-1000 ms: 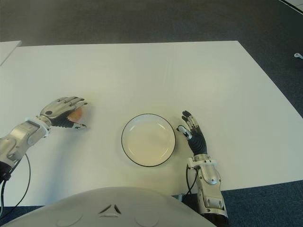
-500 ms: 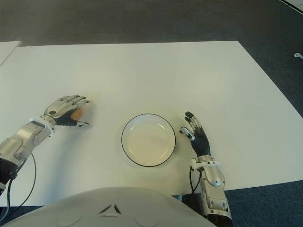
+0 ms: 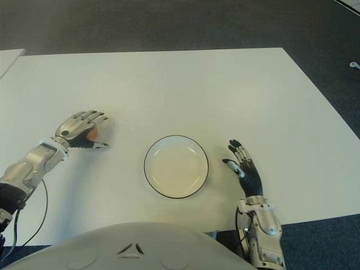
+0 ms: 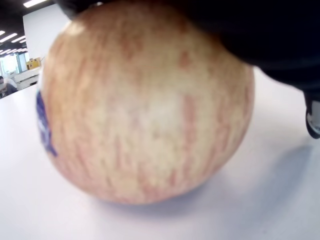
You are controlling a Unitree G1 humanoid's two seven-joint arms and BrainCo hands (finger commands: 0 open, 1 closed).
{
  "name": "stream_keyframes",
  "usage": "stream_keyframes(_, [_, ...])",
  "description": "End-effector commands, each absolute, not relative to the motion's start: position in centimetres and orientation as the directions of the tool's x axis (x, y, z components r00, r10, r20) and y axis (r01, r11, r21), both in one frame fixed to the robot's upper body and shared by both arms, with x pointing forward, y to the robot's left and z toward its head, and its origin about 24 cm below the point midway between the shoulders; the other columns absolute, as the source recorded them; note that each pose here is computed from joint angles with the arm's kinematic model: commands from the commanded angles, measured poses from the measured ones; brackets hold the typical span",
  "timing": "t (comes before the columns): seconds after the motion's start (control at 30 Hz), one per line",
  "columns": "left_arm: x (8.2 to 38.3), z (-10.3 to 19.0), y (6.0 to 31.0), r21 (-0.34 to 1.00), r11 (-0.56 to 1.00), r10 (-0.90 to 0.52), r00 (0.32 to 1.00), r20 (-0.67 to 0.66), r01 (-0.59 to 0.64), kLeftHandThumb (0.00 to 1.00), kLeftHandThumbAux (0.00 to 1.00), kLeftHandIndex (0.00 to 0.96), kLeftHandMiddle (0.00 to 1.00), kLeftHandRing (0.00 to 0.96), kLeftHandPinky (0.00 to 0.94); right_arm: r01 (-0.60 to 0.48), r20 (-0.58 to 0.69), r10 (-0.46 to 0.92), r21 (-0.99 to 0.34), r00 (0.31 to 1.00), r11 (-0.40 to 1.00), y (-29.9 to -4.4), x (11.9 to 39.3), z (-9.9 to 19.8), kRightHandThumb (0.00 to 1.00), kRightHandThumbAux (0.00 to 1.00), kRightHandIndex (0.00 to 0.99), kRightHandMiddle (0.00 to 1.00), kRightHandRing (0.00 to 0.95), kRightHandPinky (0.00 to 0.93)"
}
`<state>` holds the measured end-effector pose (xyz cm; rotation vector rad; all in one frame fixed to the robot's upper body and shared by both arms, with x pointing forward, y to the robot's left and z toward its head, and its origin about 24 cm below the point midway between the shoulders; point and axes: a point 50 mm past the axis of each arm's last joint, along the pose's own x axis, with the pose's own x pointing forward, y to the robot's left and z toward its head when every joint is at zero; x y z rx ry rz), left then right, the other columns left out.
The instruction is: Put the apples into the plate.
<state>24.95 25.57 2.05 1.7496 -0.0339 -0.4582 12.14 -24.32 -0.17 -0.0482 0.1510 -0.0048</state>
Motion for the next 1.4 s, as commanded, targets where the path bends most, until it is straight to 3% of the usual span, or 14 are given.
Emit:
stream_keyframes(0.03, [24.1, 0.1, 24.9, 0.923, -0.261, -0.273, 0.896, -0.350, 0.281, 0.243, 0.322, 0.000, 0.000, 0.000, 0.002, 0.006, -0.233, -0.010, -0.018, 0.972, 1.000, -25.2, 10.9, -0.9, 0.091, 0.471, 0.000, 0.000, 0.000, 0.000])
stream_keyframes(0.97, [24.3, -3.3, 25.6, 0.904, -0.343, -0.292, 0.886, -0.360, 0.254, 0.256, 0.393, 0.010, 0.000, 0.000, 0.016, -0.010, -0.215, 0.003, -0.032, 0.977, 0.999, -30.4, 8.7, 0.7, 0.056, 0.486, 0.000, 0.000, 0.000, 0.000])
stream_keyframes(1.27, [23.9, -4.1, 26.6, 0.889, -0.382, -0.295, 0.878, -0.375, 0.252, 0.360, 0.457, 0.088, 0.061, 0.043, 0.097, -0.007, -0.191, 0.004, -0.014, 0.982, 1.000, -31.2, 8.7, 0.9, 0.041, 0.493, 0.000, 0.000, 0.000, 0.000])
stream_keyframes(1.4, [23.8, -4.1, 26.6, 0.887, -0.386, -0.306, 0.872, -0.381, 0.252, 0.450, 0.457, 0.136, 0.113, 0.095, 0.159, -0.009, -0.185, 0.007, -0.008, 0.983, 1.000, -31.4, 8.8, 0.9, 0.041, 0.505, 0.000, 0.000, 0.000, 0.016])
